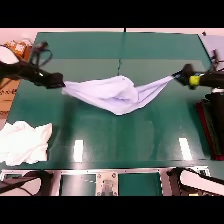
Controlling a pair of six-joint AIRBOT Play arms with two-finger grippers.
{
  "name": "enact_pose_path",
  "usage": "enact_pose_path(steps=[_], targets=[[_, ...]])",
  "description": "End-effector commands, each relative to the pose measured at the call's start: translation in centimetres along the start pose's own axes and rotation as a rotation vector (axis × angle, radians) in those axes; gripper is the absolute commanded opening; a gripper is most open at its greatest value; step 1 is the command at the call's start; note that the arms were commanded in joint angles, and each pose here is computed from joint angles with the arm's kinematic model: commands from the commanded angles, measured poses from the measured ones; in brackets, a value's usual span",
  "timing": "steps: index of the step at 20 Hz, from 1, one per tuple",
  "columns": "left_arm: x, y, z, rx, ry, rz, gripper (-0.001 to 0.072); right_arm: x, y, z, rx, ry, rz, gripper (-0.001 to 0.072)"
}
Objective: Fold the shirts.
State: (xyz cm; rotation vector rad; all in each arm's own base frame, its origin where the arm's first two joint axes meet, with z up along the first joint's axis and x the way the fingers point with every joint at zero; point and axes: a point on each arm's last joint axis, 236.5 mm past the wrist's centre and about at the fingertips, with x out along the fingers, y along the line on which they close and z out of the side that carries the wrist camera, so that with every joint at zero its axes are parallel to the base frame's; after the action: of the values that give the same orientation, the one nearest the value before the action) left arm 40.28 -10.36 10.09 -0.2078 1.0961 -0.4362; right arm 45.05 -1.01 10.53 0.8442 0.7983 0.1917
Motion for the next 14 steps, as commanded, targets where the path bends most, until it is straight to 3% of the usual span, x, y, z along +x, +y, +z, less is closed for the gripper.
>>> enact_pose_path(steps=[1,8,11,14], targets=[[-9.1,-3.3,3.5,0.061,-0.246,0.025,0.0028,-8.4,5.1,4.0,-0.088,-0.2,0.027,0.0012],[-32.6,-14.5,5.7,0.346,-0.807,0.07,0.0028,-29.5,23.5,5.6,-0.437,-0.739,0.146,0.0012],[-35.8,-14.4,6.0,0.373,-0.887,0.152,0.0029,-33.9,27.4,3.4,-0.524,-0.839,0.166,0.0013],[-32.5,-12.7,6.9,0.343,-0.793,0.15,0.0029,-33.5,26.6,2.6,-0.544,-0.813,0.116,0.0013]])
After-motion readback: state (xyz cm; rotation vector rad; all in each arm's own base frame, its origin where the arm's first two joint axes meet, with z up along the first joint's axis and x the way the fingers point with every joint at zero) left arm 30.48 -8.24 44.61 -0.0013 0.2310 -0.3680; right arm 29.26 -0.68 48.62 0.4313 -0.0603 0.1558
